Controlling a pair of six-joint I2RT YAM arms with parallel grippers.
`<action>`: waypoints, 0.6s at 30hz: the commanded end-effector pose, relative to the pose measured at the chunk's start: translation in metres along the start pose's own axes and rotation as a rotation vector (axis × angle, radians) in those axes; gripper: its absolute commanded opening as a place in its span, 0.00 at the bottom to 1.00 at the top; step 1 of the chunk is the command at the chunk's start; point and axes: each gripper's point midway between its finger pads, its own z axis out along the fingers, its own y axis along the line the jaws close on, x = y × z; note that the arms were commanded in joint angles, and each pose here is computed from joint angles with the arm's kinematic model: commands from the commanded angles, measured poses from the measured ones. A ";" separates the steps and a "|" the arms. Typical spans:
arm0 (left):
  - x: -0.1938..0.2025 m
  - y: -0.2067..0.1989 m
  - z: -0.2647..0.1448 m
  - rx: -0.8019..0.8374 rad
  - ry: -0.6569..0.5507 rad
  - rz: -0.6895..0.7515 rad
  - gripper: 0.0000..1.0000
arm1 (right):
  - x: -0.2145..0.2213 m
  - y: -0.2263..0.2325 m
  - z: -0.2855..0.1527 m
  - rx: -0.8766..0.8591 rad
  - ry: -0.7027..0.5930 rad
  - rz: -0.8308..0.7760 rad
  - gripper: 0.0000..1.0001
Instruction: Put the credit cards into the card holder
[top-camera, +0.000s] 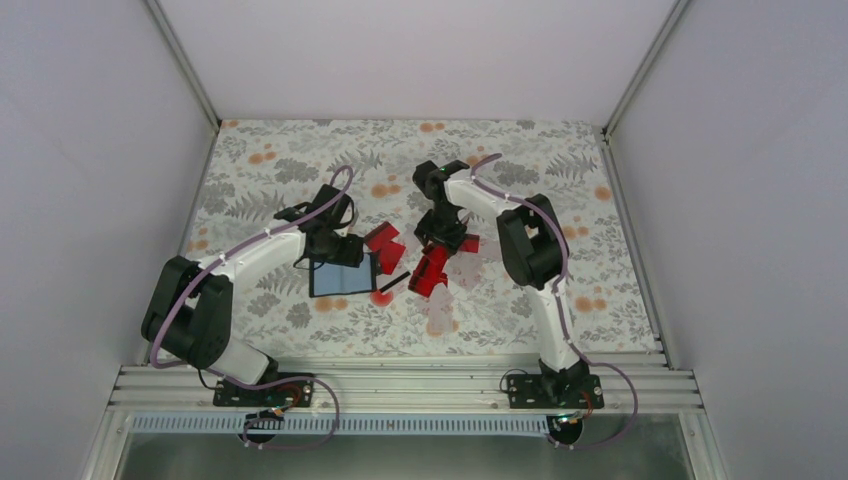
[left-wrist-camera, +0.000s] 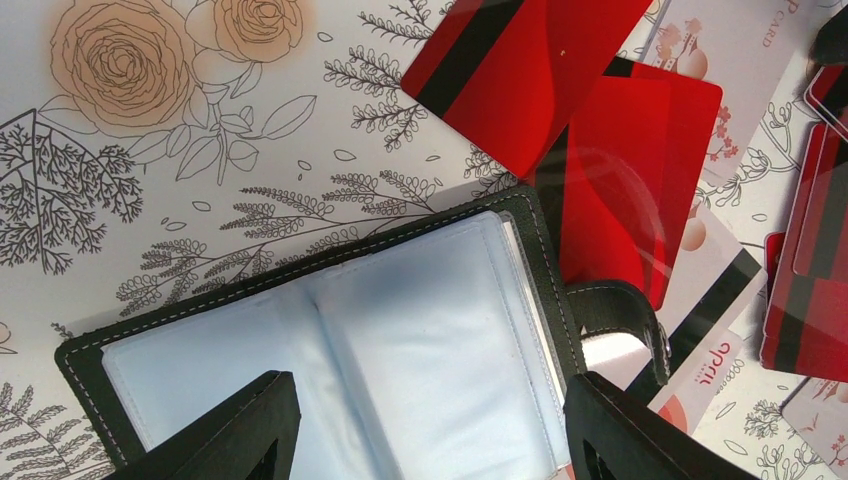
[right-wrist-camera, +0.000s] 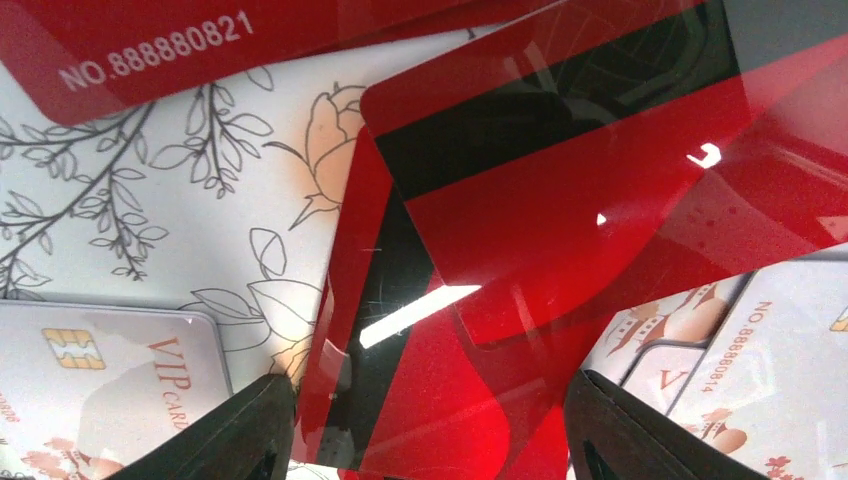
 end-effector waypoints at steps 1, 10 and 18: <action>-0.001 -0.001 -0.003 0.005 -0.015 0.000 0.67 | -0.010 -0.013 0.024 0.088 -0.033 0.002 0.65; -0.002 0.000 -0.004 -0.001 -0.018 0.001 0.67 | -0.007 0.015 0.016 0.029 -0.064 -0.140 0.52; -0.005 -0.002 -0.007 0.003 -0.027 -0.002 0.67 | 0.010 0.037 -0.002 -0.044 -0.089 -0.356 0.53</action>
